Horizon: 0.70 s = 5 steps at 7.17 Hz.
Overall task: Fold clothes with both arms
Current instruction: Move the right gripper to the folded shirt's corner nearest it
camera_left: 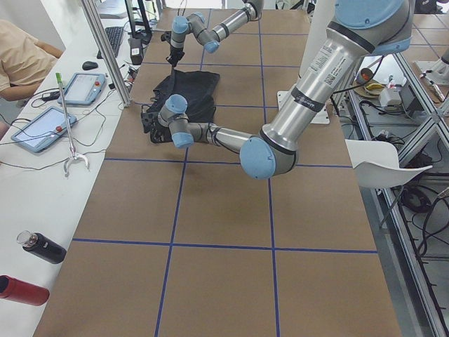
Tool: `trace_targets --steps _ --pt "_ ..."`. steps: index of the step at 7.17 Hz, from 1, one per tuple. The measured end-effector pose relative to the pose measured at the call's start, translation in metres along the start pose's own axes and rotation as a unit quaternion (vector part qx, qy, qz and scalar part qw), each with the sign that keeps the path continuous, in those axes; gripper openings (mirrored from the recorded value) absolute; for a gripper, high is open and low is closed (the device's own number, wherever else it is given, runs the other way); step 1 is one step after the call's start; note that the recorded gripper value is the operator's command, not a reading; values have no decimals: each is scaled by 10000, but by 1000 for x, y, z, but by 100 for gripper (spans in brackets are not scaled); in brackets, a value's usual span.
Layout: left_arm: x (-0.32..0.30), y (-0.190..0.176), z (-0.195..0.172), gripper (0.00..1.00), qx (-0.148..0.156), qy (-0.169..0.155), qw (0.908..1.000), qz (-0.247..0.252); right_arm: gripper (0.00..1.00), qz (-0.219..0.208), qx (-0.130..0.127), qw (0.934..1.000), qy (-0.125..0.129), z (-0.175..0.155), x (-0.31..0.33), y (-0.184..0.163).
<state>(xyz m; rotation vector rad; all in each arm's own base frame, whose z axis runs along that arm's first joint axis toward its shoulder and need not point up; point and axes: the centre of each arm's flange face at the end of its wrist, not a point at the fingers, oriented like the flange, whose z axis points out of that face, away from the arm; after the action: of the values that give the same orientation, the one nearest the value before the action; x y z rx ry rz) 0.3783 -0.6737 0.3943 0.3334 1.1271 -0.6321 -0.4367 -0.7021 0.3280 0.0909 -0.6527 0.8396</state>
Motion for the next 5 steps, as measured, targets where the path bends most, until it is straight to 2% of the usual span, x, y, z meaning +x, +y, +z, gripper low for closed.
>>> trace_targets --steps 2,5 --pt "7 -8 -12 63 47 112 9999 -4 76 31 -168 9994 -304 -17 28 35" --pt "10 -9 -20 62 56 150 9999 -10 78 328 -605 9955 -645 -52 130 111"
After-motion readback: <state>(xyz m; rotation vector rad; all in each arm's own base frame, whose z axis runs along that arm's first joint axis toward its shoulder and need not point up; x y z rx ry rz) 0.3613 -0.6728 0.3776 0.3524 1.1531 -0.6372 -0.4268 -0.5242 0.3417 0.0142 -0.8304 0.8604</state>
